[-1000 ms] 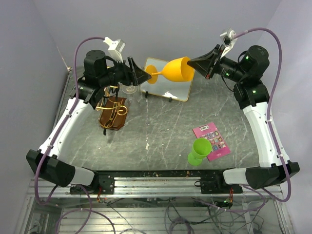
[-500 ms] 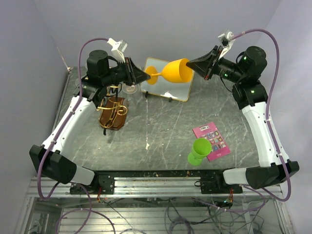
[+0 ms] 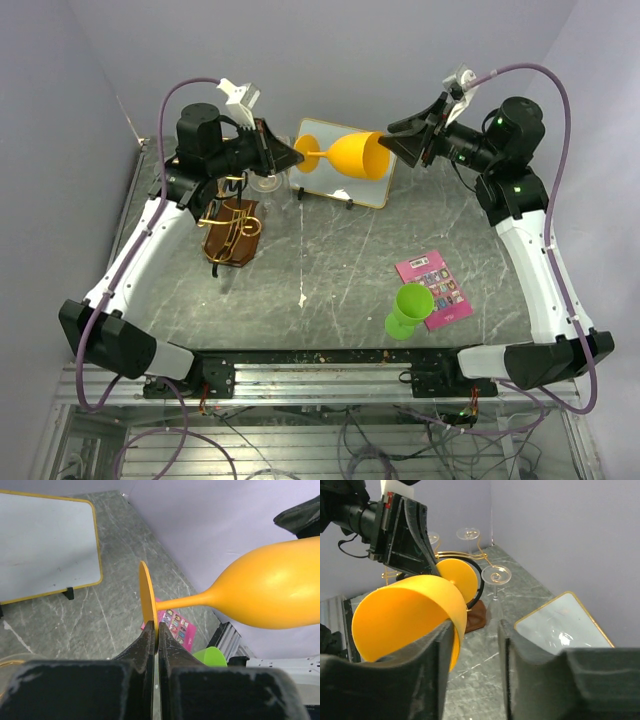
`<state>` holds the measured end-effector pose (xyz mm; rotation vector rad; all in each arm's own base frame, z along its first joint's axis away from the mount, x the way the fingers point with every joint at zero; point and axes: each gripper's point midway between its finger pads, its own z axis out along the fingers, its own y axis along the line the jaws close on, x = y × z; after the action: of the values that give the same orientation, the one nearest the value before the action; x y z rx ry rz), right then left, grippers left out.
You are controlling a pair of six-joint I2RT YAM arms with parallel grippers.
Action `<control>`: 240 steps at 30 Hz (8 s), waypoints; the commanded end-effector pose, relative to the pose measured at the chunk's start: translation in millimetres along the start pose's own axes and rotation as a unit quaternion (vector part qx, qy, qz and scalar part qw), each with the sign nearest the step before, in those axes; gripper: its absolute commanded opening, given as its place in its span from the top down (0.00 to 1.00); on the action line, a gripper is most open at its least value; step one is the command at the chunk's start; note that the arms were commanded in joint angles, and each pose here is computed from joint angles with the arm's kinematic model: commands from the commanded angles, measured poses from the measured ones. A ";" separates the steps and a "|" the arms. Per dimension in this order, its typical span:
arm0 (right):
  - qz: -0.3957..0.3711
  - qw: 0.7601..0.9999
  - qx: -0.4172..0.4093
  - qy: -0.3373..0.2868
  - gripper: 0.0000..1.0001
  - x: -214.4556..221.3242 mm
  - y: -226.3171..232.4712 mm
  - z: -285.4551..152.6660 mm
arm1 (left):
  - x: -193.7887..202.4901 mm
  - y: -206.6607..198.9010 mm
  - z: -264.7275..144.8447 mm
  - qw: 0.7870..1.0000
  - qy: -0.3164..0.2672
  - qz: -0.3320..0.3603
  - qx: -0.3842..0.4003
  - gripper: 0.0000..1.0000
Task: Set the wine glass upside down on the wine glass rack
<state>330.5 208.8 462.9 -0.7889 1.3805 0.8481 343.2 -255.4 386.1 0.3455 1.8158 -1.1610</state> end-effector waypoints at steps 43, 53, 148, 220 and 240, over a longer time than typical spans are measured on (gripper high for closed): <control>-0.120 0.971 0.042 0.201 0.13 174.9 -18.3 -51.2 | 20.8 -7.0 -206.2 0.758 0.201 0.611 -0.110 0.93; -0.116 0.971 0.046 0.201 0.13 183.1 -19.0 -59.7 | 27.7 28.3 -243.4 0.694 0.288 0.633 -0.183 0.93; -0.107 0.970 0.046 0.214 0.12 200.6 -23.3 -68.0 | 6.7 148.8 -292.5 0.544 0.421 0.559 -0.463 0.93; -0.112 0.968 0.049 0.221 0.11 201.6 -25.2 -70.7 | 55.4 151.6 -268.6 0.617 0.436 0.543 -0.367 0.70; -0.139 0.942 0.059 0.301 0.11 186.3 -9.6 -109.9 | 16.4 107.6 -242.2 0.693 0.304 0.553 -0.348 0.41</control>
<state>309.1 119.8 268.2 -1.1047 1.7488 0.2790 266.7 14.6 311.8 1.3673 1.9633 0.6827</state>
